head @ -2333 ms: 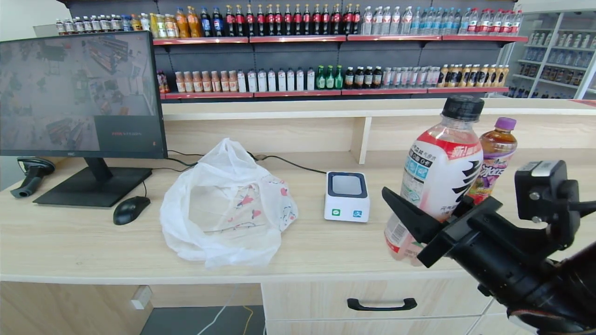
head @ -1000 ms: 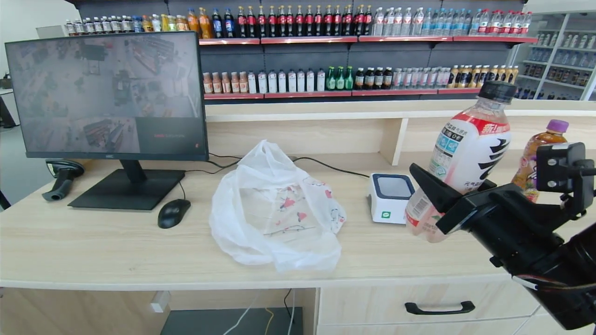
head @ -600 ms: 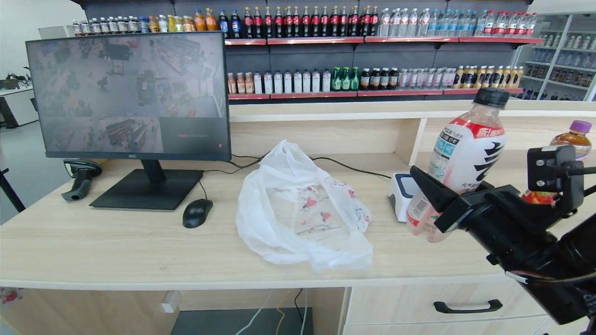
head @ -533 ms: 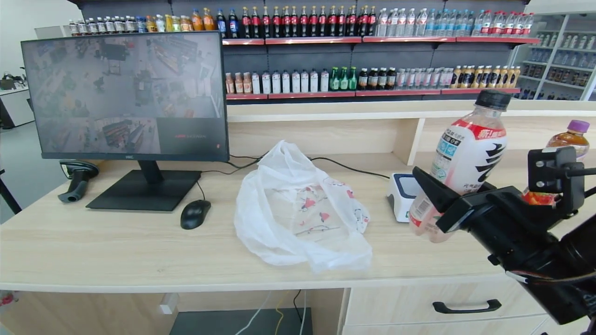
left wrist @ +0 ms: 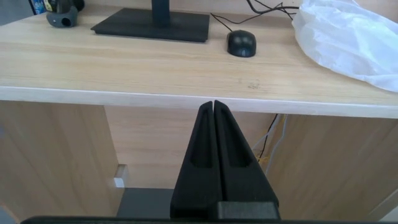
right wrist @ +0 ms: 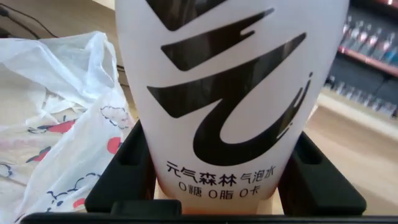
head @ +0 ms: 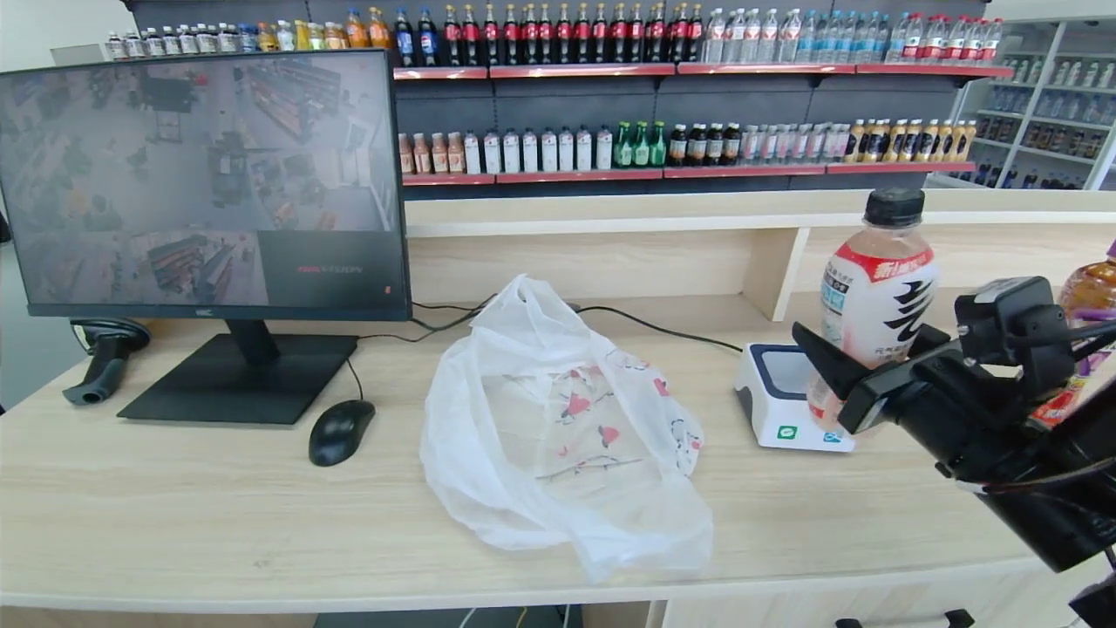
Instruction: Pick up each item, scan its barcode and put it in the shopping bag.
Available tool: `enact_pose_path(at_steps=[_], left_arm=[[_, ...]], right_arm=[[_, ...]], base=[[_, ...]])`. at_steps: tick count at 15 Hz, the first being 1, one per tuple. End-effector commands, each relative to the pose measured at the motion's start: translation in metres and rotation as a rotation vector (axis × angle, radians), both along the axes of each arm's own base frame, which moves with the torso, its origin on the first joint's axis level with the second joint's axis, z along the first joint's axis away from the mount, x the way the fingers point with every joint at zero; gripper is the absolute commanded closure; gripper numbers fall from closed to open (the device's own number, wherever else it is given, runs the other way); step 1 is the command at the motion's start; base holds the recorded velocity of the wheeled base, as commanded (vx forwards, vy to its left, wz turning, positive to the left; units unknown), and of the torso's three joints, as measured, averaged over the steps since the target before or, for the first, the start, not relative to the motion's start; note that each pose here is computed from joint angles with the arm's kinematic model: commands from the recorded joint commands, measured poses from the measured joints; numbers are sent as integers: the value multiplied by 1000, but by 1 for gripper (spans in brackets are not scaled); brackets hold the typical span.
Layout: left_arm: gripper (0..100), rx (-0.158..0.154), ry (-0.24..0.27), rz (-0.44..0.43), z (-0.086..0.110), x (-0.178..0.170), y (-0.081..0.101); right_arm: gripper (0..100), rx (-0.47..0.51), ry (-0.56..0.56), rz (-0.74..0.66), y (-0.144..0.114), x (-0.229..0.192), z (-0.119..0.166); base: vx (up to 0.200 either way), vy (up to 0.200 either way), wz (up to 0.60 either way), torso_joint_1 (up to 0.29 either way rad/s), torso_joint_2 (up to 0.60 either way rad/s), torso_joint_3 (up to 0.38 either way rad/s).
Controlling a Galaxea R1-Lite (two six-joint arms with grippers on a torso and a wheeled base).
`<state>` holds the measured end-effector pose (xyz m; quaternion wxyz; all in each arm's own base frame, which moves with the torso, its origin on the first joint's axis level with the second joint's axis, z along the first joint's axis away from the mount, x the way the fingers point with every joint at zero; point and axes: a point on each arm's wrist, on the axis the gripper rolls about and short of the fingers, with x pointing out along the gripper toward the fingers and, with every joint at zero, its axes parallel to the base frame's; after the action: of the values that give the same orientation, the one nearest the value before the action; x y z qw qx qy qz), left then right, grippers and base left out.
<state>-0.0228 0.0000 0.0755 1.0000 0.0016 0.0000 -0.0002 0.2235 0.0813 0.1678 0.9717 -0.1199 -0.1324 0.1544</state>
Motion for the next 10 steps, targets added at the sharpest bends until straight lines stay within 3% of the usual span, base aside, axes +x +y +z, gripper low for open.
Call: enact_pose_path(at_steps=[1,2,4,10], left_arm=[[100,0,-2,0,0,0,0],[100,0,-2,0,0,0,0],[100,0,-2,0,0,0,0],[100,0,-2,0,0,0,0]], right_arm=[[100,-152,-118,-14,-23,23,12],[100,-244,-199,-16,-34,32,22],[100,-334,-231,17,-38,40,19],[100,-545,-329,177,-33,78,0]], base=[[0,0,0,0,0,0],[0,0,0,0,0,0],[0,0,0,0,0,0],[0,0,0,0,0,0]])
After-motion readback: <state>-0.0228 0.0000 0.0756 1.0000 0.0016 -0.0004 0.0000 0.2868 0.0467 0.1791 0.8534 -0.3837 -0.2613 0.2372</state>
